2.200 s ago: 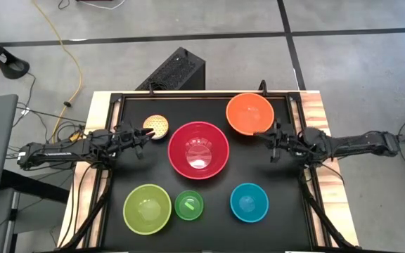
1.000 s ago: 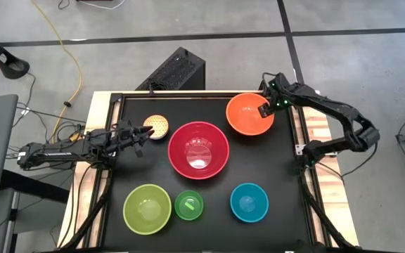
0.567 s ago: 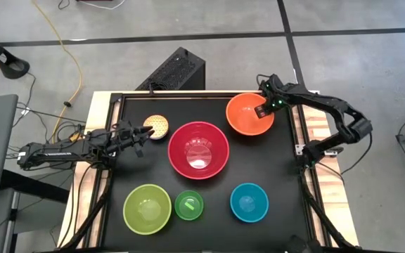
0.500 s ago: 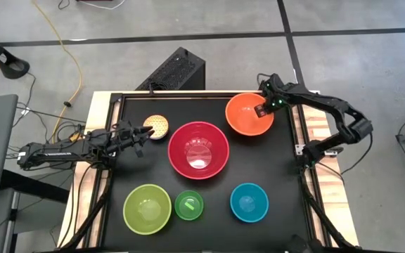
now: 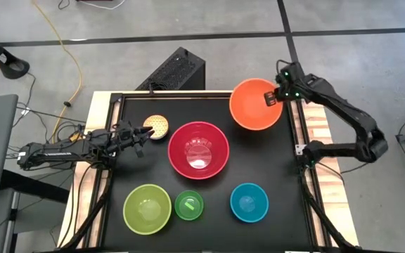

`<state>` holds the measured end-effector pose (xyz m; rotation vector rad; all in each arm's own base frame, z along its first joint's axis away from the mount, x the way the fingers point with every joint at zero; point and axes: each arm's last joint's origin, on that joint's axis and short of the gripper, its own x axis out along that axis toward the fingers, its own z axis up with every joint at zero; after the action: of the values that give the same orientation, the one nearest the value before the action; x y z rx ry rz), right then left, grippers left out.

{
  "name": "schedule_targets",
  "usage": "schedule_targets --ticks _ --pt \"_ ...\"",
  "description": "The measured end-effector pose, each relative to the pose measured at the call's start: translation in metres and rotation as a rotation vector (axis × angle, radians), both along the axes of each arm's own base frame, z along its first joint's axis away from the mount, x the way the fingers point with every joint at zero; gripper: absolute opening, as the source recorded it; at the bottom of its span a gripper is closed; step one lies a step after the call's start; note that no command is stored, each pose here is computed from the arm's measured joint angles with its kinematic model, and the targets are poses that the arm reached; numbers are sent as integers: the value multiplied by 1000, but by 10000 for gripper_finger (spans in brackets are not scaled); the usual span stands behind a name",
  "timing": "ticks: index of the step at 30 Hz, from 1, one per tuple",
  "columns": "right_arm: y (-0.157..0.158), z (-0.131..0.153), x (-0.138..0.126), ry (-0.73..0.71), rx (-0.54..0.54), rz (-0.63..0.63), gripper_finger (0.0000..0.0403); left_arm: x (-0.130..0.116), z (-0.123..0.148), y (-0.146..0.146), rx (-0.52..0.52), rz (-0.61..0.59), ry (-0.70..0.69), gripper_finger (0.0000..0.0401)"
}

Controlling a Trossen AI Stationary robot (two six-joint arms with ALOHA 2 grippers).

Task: Nest bowls inside each other
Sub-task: Stack the orange bowl on top of the red bowl

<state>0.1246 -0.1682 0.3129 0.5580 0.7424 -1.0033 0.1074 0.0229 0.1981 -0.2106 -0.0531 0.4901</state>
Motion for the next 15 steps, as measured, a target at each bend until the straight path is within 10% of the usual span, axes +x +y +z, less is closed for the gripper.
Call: schedule_targets --ticks 15 --pt "96 21 109 -298 -79 408 13 0 0 1 32 20 18 87"
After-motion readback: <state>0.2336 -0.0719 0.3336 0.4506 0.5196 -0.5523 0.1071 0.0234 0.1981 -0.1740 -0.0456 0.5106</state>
